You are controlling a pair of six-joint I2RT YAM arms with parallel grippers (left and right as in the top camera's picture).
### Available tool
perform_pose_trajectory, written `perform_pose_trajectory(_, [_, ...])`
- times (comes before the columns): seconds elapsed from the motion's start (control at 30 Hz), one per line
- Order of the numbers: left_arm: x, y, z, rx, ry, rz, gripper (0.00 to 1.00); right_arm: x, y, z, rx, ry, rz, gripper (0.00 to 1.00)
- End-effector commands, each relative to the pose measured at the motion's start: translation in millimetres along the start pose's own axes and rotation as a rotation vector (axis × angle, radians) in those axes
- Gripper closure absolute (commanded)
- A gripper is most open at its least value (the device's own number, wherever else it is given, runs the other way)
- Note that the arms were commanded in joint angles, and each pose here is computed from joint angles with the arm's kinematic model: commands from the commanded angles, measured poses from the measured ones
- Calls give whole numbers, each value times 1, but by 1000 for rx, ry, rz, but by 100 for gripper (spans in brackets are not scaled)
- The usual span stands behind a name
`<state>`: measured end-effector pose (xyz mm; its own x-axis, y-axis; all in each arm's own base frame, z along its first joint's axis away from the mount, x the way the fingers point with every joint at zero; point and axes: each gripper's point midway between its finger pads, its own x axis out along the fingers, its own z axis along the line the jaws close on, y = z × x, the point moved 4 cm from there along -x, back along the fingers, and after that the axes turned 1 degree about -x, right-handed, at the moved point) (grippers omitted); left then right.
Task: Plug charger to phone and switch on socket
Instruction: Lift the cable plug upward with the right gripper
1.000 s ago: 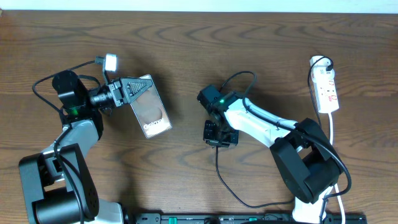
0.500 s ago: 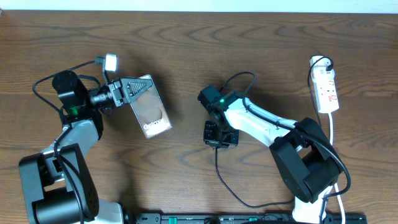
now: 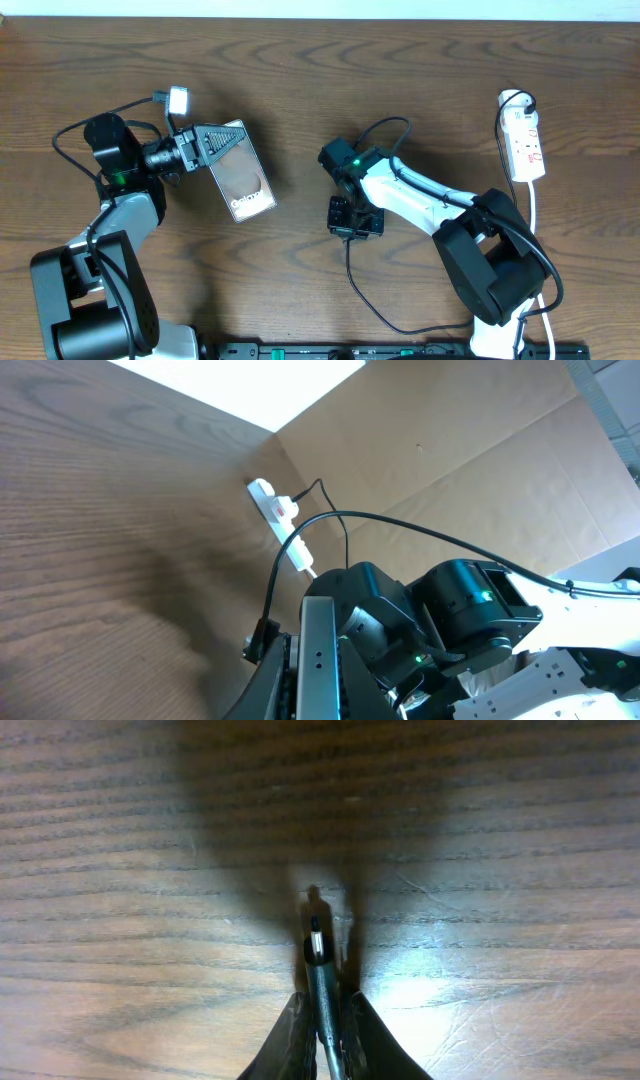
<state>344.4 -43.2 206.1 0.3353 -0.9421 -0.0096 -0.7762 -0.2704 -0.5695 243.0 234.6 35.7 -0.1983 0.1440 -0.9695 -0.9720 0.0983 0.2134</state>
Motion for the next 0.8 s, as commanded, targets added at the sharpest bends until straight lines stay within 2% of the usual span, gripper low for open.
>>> perform_pose_trajectory(0.0, [-1, -3, -9, 32, 16, 14, 93, 21, 2, -12, -6, 76, 26, 91])
perform_pose_trajectory(0.3, [-1, -3, -9, 32, 16, 14, 92, 21, 1, -13, -7, 80, 19, 94])
perform_pose_trajectory(0.63, [-1, -3, -9, 32, 16, 14, 92, 21, -3, -14, -5, 87, 2, 92])
perform_pose_trajectory(0.77, [-1, -3, -9, 32, 16, 14, 93, 21, -2, -14, -6, 87, 3, 96])
